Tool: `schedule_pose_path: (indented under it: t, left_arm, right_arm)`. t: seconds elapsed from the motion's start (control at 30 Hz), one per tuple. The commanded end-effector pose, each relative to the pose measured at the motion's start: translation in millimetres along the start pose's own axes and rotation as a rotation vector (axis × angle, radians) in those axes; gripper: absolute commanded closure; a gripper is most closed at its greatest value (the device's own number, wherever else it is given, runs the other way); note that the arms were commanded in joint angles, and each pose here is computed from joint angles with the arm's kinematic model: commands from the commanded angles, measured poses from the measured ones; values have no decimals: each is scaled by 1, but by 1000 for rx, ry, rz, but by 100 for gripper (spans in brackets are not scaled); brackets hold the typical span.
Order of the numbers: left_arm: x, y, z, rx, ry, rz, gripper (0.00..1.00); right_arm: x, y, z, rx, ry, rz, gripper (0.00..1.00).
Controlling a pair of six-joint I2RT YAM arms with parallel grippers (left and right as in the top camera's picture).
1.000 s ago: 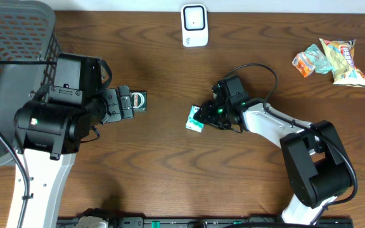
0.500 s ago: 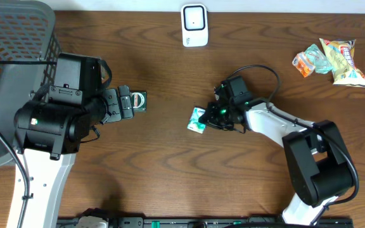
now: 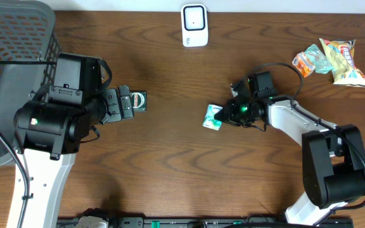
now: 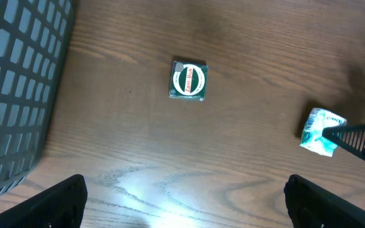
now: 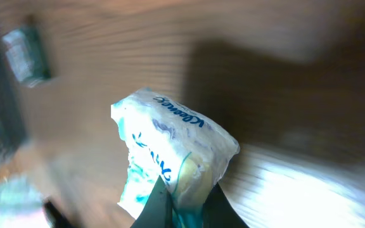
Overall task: Scan the item barcode
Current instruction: 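Carry the teal pack right, holding it raised toward the scanner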
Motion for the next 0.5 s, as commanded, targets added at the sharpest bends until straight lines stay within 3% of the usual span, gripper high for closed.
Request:
schedule_pose_path:
  t: [0.0,0.33,0.47]
  left_arm:
    - [-3,0,2,2,-14,4,2]
    - [-3,0,2,2,-14,4,3]
    - [-3,0,2,2,-14,4,2]
  right_arm:
    - [-10,29,-4,-267,35,285,99]
    - [-46,66,3,-581,38,861,99]
    - [-48,69,5,-590,41,877,99]
Point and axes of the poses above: each gripper's point midway between its finger pads, its own x axis out along the fingers, its own y axis along the line the jaws close on, z = x × y, the point moved 9 cm from there along -x, back along the fingers, and after that the axes turned 1 degree about x, right-handed, at the moved point
